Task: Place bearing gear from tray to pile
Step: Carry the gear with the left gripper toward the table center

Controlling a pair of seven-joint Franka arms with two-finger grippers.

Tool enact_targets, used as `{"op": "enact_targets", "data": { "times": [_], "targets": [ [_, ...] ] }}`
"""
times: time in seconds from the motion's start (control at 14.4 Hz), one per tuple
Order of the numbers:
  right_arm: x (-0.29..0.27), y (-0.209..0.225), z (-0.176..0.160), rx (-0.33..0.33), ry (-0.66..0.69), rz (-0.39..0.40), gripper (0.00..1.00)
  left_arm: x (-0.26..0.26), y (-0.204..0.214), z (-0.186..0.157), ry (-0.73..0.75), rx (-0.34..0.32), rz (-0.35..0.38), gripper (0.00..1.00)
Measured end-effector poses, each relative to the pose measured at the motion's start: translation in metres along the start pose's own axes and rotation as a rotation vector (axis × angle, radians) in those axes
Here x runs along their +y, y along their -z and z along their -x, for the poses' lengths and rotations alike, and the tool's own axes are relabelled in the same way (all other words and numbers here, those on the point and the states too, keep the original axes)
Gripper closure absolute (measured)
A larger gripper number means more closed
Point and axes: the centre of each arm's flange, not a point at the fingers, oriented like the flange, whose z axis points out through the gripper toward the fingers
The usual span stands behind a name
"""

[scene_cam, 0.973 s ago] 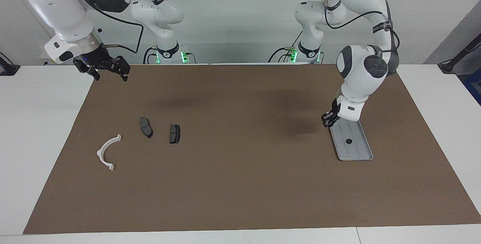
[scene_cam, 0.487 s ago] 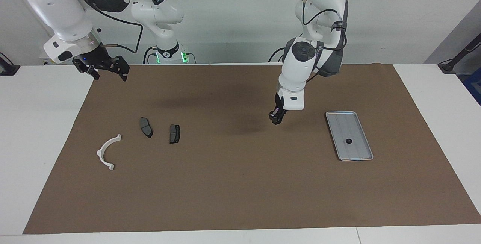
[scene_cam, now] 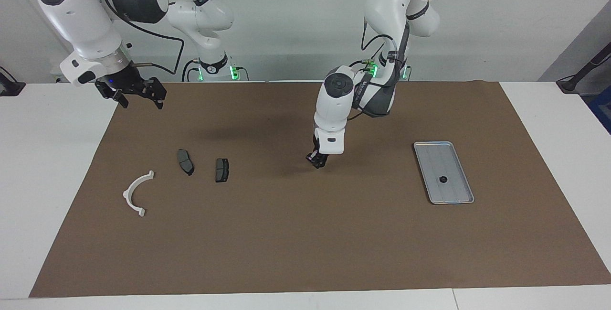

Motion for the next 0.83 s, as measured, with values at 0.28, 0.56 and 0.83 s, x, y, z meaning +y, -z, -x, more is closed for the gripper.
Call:
{"op": "enact_targets", "data": {
  "times": [0.28,0.56,0.83],
  "targets": [
    [-0.001,-0.005,-0.002,0.012,0.001,0.0,0.0,0.001,-0.008,0.016,0.001,-0.004,-0.013,0.65],
    [-0.001,-0.019,-0.003,0.018,0.003,0.0,0.0,-0.008,-0.027,0.018,0.008,-0.007,-0.037,0.65],
    [-0.003,-0.022,-0.003,0.014,0.005,0.0,0.0,-0.011,-0.033,0.017,0.01,-0.005,-0.035,0.65]
  ]
}}
